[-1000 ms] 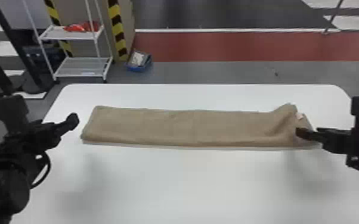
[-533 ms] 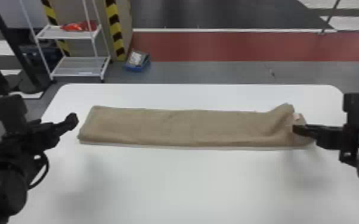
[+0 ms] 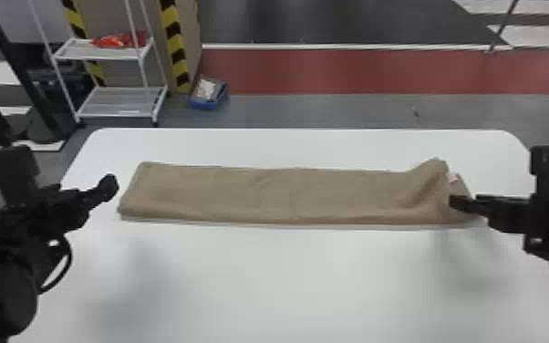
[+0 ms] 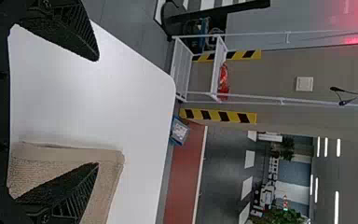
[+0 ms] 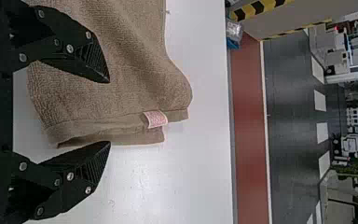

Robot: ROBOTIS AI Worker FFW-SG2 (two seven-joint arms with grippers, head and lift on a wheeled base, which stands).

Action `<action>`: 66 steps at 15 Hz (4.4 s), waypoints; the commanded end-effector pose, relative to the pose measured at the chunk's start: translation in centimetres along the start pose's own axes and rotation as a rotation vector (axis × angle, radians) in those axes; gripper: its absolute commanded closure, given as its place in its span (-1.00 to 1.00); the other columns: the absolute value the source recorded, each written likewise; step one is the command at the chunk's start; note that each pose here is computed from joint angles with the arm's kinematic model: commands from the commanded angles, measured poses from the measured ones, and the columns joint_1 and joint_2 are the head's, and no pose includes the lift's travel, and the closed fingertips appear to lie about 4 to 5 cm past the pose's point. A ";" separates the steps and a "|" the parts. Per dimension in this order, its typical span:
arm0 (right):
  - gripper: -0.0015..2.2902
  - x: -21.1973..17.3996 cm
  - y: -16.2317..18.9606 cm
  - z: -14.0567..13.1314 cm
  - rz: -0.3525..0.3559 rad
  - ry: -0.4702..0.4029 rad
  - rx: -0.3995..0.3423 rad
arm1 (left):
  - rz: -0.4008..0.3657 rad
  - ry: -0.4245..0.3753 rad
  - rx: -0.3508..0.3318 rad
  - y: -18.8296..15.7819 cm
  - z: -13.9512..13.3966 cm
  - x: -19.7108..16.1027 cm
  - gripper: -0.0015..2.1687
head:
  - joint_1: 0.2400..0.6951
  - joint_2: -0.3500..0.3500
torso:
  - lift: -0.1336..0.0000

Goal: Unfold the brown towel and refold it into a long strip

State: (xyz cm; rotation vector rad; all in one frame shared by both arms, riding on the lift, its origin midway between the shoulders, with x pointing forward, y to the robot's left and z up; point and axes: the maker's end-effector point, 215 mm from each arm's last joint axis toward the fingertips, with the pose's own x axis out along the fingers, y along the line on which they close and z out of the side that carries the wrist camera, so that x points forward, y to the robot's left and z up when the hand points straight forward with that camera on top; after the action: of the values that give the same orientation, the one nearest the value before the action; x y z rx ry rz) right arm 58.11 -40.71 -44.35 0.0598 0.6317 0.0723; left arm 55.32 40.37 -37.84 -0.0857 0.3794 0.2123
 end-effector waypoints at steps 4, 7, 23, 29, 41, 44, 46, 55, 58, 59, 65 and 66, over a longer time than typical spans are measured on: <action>-0.36 0.5 0.4 0.0 0.006 0.013 -0.008 | -0.002 0.003 0.004 -0.1 -0.2 -0.3 -0.93 | 1.00 -0.01 | -0.85; -0.28 0.5 0.2 -0.2 0.004 0.022 -0.002 | 0.001 0.008 0.008 0.2 -0.4 -0.7 -0.93 | 1.00 0.00 | -0.85; 0.05 -4.5 -3.6 -1.2 -0.017 -0.088 0.049 | -0.012 0.029 0.018 -0.6 -1.1 -1.7 -0.93 | 1.00 -0.14 | -0.85; -0.86 -4.4 -6.2 -0.4 -0.097 -0.144 -0.028 | -0.013 0.026 0.024 -0.7 -1.0 -1.9 -0.93 | 1.00 -0.20 | -0.85; -0.83 -5.5 -4.7 4.3 -0.032 -0.299 -0.128 | -0.153 0.027 0.022 -3.9 -1.8 -1.5 -0.92 | 1.00 -0.27 | -0.85; -0.83 -4.7 -3.3 3.3 0.058 -0.232 -0.074 | -0.179 0.045 0.026 -4.6 -2.8 -1.7 -0.92 | 1.00 -0.28 | -0.85; -0.83 -4.4 -2.8 2.8 0.087 -0.208 -0.058 | -0.180 0.063 0.041 -4.7 -3.7 -1.4 -0.92 | 1.00 -0.26 | -0.85; -0.83 -4.8 2.2 1.7 0.121 -0.298 -0.120 | -0.205 -0.136 0.059 -6.9 -1.0 -1.7 -0.92 | 1.00 -0.23 | -0.85; -0.83 -5.7 10.5 2.1 0.176 -0.387 -0.169 | -0.257 -0.223 0.061 -11.3 -0.8 -4.7 -0.92 | 1.00 -0.16 | -0.85; -0.83 -5.9 13.0 2.5 0.204 -0.414 -0.177 | -0.268 -0.240 0.058 -12.6 -0.7 -5.4 -0.92 | 1.00 -0.16 | -0.85; -0.83 -7.2 20.3 1.6 0.238 -0.484 -0.197 | -0.241 -0.356 0.093 -15.4 0.3 -9.8 -0.92 | 1.00 0.01 | -0.85; -0.83 -7.5 20.5 1.2 0.238 -0.483 -0.182 | -0.242 -0.389 0.087 -15.4 0.7 -10.6 -0.92 | 1.00 0.05 | -0.85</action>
State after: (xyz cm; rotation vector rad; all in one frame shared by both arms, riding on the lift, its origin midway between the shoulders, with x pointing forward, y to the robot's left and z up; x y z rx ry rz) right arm 52.43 -21.83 -37.33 -0.0520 0.1340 0.3311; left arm 50.10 23.81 -33.26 -0.0070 0.0244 -0.0241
